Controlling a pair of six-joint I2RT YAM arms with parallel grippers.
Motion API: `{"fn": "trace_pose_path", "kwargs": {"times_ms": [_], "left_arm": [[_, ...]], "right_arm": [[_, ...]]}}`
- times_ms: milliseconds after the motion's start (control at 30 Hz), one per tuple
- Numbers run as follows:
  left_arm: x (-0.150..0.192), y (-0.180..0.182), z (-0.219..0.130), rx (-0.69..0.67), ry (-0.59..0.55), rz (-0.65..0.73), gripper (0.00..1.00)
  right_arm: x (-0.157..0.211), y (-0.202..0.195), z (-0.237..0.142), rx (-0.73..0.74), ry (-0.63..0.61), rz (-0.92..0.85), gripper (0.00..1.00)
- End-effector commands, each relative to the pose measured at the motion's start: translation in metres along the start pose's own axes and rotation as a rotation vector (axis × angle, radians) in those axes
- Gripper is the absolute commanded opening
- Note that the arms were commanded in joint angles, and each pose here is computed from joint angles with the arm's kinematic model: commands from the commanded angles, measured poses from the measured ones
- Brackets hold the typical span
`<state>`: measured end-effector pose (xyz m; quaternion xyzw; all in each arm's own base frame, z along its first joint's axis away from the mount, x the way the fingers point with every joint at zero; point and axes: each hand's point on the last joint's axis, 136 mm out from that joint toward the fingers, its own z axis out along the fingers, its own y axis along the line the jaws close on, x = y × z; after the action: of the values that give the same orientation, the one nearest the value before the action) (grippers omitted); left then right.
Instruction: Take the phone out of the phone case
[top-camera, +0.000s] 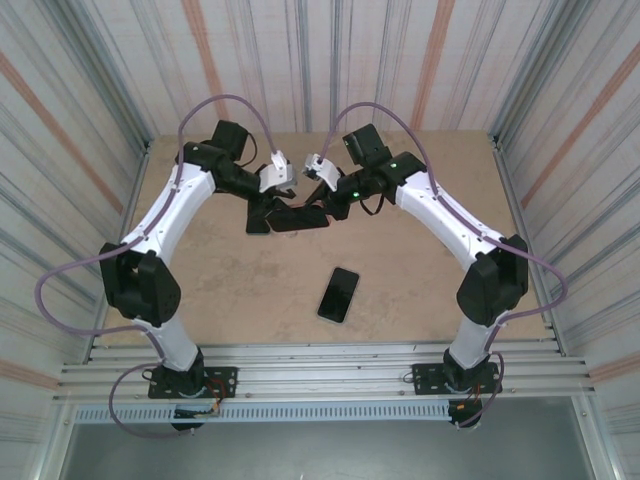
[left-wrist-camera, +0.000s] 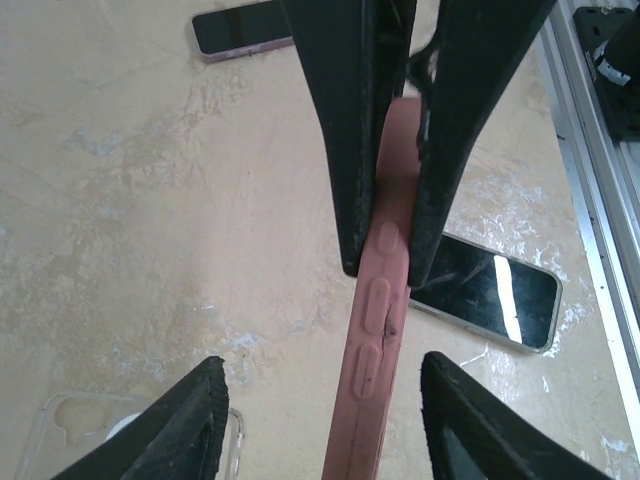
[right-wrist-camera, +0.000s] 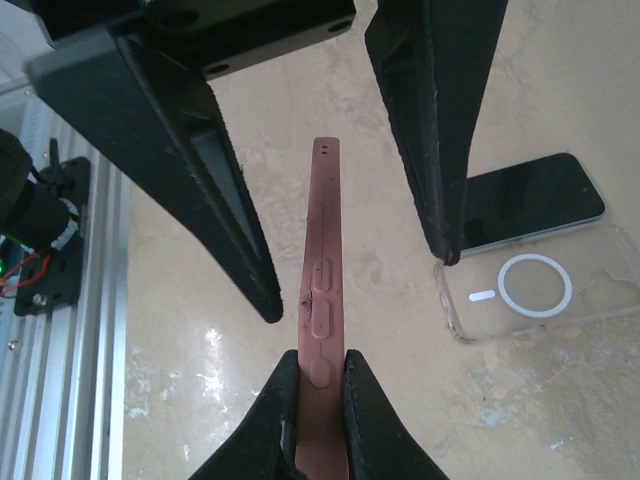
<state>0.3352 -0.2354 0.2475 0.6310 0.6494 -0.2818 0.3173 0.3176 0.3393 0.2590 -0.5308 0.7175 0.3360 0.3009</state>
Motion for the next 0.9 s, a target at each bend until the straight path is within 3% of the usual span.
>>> {"fn": "trace_pose_path", "kwargs": {"times_ms": [0,133,333,600,733,867], "left_arm": [[0.011,-0.009,0.005,0.041,0.027,-0.001,0.53],[0.013,-0.006,0.008,0.042,0.041,0.009,0.4],[0.013,-0.006,0.011,0.049,0.043,0.013,0.35],[0.007,-0.006,0.009,0.055,0.03,0.014,0.18],[-0.001,-0.008,0.006,0.062,0.0,0.011,0.1],[-0.005,-0.009,0.004,0.065,-0.016,0.003,0.08]], "right_arm": [[-0.03,0.015,-0.026,0.006,-0.078,-0.089,0.0],[-0.033,0.017,-0.027,-0.001,-0.083,-0.099,0.0],[-0.037,0.019,-0.027,-0.01,-0.082,-0.119,0.0],[-0.038,0.02,-0.025,-0.02,-0.073,-0.141,0.0],[-0.032,0.02,-0.021,-0.015,-0.048,-0.16,0.05],[-0.031,0.018,-0.02,-0.006,-0.043,-0.169,0.14]]}}
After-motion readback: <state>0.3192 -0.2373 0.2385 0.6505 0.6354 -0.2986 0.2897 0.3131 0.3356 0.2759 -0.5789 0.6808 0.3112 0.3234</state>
